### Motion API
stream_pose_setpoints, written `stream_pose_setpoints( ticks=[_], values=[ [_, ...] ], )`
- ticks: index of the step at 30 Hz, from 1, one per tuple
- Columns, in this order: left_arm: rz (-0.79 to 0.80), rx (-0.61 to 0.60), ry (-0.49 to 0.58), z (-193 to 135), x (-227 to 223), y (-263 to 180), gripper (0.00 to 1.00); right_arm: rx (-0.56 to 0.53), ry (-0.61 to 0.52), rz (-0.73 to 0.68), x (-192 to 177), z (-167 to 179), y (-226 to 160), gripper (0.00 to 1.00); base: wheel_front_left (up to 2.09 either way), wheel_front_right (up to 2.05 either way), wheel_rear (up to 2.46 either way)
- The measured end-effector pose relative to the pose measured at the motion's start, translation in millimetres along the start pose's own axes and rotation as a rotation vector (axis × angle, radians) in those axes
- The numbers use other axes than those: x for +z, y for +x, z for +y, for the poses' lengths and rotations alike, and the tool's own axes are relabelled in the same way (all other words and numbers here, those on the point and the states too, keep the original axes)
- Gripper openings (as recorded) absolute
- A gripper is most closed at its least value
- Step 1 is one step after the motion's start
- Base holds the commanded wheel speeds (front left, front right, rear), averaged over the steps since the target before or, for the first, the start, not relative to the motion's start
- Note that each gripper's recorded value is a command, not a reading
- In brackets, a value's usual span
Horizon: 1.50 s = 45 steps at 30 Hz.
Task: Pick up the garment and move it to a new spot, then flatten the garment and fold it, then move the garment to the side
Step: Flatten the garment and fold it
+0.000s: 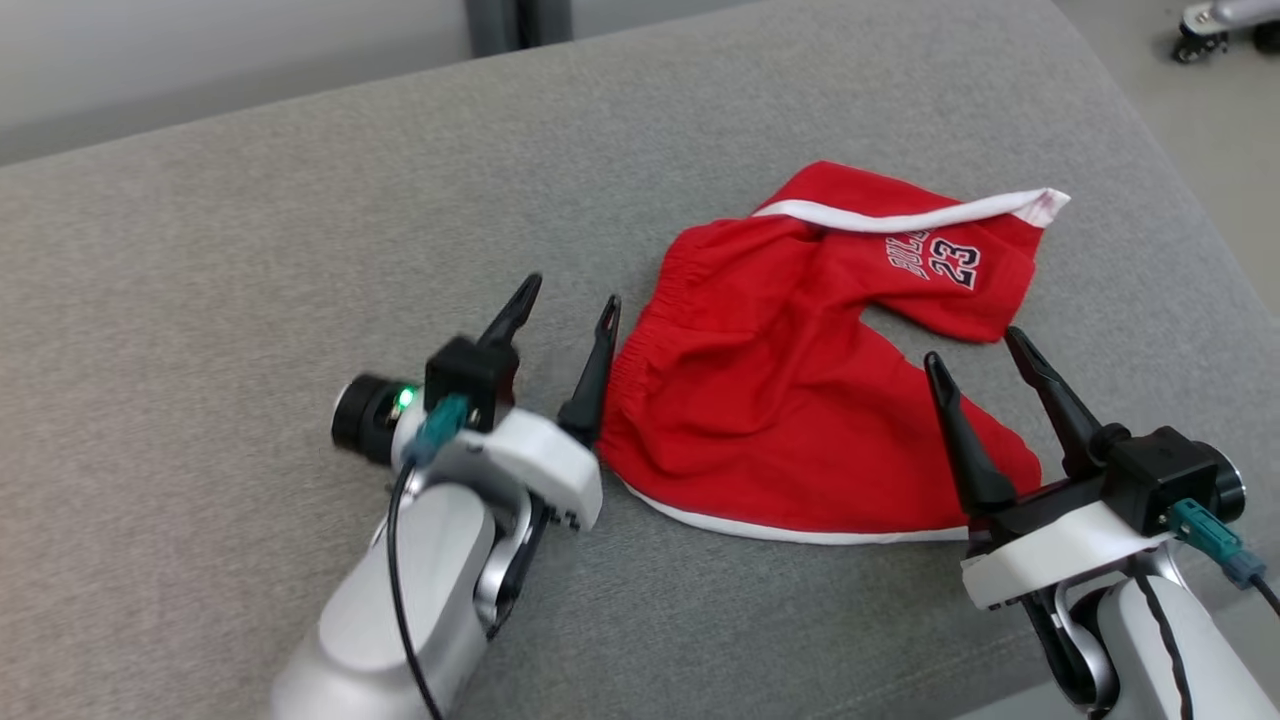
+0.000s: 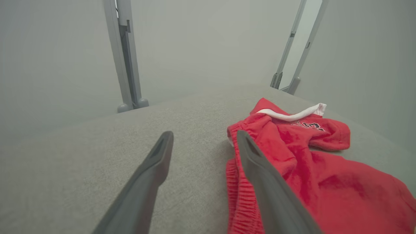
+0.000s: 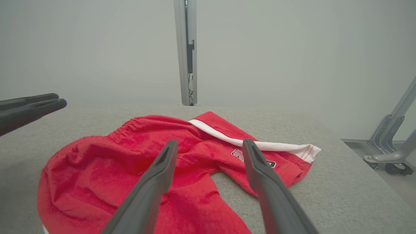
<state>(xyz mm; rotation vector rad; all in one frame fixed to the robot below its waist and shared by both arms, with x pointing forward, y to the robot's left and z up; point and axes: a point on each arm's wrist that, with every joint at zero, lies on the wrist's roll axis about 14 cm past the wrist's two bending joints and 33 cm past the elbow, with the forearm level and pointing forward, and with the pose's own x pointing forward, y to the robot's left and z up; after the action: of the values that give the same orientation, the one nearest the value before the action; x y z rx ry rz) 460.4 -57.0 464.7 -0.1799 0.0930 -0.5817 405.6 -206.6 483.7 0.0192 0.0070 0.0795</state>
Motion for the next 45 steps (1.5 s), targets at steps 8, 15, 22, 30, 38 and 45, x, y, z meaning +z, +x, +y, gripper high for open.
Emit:
stream_pose_setpoints(
  ticks=[8,15,22,30,38,45],
  values=[
    [0.263,-0.161,-0.167,-41.7,-34.6,52.1,1.0,-0.062,0.003,0.054,-16.6,-14.5,-8.2,1.0,0.0,0.0,0.0],
    [0.391,-0.222,-0.188,-63.6,-49.4,68.0,1.0,-0.107,0.004,0.067,-19.7,-26.3,-13.3,1.0,0.0,0.0,0.0],
    [0.489,-0.214,-0.205,-67.3,-61.8,72.2,1.0,-0.125,0.035,0.063,-19.2,-25.9,-16.1,1.0,0.0,0.0,0.0],
    [0.498,-0.235,-0.323,-77.8,-55.2,74.3,0.0,-0.132,0.026,0.063,-18.5,-28.8,-16.9,1.0,0.0,0.0,0.0],
    [0.204,-0.074,-0.279,-29.6,-4.8,90.1,0.0,-0.094,0.009,0.048,-15.5,-21.1,-8.9,1.0,0.0,0.0,0.0],
    [0.064,0.119,-0.155,35.5,34.4,81.2,0.0,-0.01,0.012,0.031,-12.9,3.5,3.6,1.0,0.0,0.0,0.0]
  ],
)
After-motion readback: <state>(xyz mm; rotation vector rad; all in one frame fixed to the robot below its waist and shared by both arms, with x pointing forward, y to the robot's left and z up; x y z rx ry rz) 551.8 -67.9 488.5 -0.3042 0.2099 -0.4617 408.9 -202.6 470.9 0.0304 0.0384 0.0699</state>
